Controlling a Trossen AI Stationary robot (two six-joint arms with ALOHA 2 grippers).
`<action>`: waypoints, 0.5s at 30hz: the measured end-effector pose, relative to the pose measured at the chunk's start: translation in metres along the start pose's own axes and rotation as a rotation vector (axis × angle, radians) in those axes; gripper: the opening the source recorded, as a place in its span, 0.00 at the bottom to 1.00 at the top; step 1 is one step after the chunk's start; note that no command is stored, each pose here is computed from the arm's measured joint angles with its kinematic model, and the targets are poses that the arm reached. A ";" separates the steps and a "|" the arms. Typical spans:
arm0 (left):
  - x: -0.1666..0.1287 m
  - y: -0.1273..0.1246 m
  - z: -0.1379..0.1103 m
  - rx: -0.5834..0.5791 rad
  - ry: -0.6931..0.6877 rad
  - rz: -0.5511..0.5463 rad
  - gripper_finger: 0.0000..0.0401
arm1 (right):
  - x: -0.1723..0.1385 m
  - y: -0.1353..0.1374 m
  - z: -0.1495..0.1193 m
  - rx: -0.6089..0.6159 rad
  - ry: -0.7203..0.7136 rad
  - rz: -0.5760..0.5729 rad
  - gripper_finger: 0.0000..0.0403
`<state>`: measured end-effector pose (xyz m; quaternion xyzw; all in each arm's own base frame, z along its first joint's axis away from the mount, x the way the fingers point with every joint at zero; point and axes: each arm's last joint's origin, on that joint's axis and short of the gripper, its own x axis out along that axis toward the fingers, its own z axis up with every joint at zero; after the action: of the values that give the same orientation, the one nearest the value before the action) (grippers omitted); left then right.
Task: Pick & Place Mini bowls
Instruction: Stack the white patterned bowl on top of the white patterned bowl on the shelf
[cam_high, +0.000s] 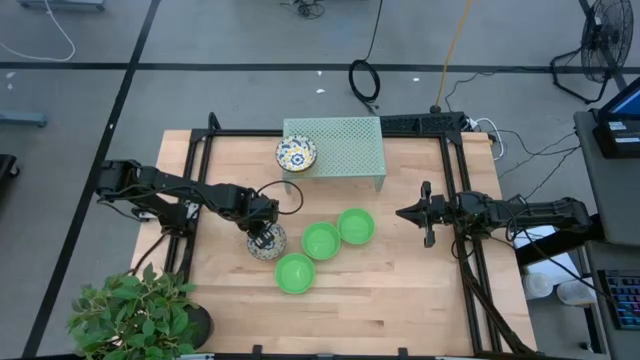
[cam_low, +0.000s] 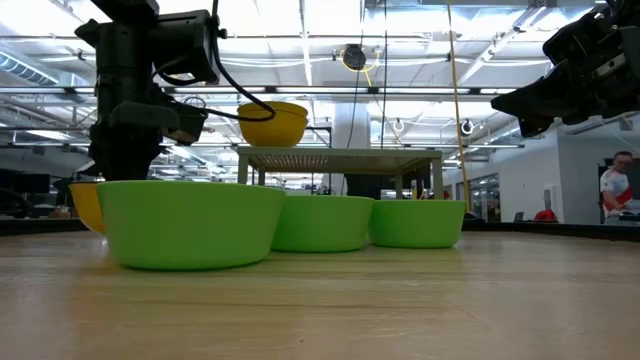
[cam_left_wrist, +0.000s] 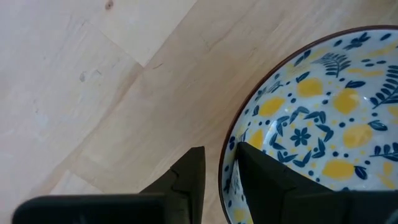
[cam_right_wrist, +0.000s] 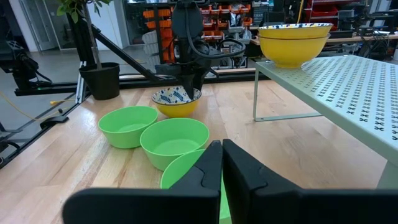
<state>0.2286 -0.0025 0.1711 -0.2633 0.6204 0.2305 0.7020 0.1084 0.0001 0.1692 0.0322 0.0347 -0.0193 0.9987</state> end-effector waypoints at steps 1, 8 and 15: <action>0.000 0.000 0.000 0.000 0.000 0.000 0.24 | 0.000 0.000 0.000 0.000 0.000 0.000 0.00; 0.000 0.000 0.000 -0.002 0.000 0.000 0.24 | 0.000 0.000 0.000 0.000 0.000 0.000 0.00; 0.000 -0.001 0.000 -0.030 0.022 -0.032 0.24 | 0.000 0.000 0.000 0.000 0.000 0.000 0.00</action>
<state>0.2292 -0.0036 0.1712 -0.2862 0.6201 0.2254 0.6948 0.1084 0.0001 0.1692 0.0322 0.0347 -0.0193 0.9987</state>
